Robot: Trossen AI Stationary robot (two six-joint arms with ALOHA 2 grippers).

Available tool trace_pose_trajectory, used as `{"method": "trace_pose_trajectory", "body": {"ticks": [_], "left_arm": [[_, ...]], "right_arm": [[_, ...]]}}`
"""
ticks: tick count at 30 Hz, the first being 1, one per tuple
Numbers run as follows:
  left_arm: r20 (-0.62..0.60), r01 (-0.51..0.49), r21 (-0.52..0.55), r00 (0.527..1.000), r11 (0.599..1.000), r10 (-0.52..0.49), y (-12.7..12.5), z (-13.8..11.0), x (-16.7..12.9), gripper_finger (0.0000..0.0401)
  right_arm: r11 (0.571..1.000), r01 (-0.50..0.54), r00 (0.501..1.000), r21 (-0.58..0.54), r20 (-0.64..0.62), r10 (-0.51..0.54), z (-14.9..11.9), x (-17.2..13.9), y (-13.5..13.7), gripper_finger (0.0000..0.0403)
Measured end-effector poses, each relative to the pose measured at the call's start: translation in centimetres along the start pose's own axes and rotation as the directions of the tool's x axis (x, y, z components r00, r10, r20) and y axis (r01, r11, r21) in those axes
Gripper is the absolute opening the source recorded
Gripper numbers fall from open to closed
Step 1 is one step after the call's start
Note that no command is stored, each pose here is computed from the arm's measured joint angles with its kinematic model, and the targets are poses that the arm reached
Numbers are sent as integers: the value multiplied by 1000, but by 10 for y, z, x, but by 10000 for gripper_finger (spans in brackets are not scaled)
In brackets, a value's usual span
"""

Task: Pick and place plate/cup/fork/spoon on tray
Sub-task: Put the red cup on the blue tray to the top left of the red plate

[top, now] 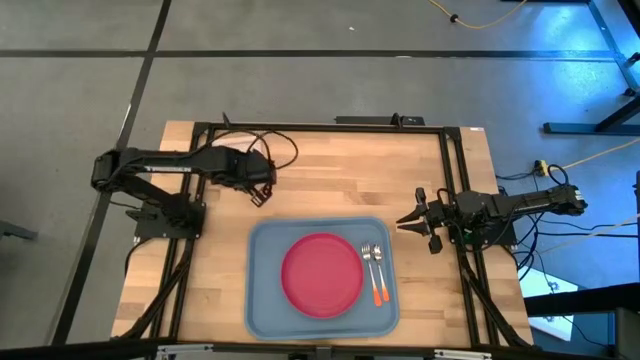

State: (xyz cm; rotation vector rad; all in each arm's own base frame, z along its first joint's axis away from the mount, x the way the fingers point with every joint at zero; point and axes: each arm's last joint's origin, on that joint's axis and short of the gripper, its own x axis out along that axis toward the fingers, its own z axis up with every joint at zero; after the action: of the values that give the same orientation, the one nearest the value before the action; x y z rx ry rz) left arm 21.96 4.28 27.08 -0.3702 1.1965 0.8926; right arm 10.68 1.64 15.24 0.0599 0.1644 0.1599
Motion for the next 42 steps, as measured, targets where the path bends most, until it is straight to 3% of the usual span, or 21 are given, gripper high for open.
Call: {"method": "trace_pose_trajectory", "body": {"ticks": [8,15,22,28,34,42], "left_arm": [[112,222,103,966,970,-233,-45,-24,-55,5],[95,310,94,943,946,-318,-74,-66,-73,5],[84,363,129,923,923,-375,-117,-92,-68,5],[-15,303,179,952,936,-305,-140,-104,-45,5],[-27,288,187,957,939,-288,-152,-106,-35,10],[15,343,160,937,926,-350,-156,-102,-38,16]], "right_arm": [[1000,0,1000,0,0,0,0,0,0,65],[1000,0,1000,0,0,0,0,0,0,65],[1000,0,1000,0,0,0,0,0,0,65],[1000,0,1000,0,0,0,0,0,0,65],[1000,0,1000,0,0,0,0,0,0,65],[1000,0,1000,0,0,0,0,0,0,65]]}}
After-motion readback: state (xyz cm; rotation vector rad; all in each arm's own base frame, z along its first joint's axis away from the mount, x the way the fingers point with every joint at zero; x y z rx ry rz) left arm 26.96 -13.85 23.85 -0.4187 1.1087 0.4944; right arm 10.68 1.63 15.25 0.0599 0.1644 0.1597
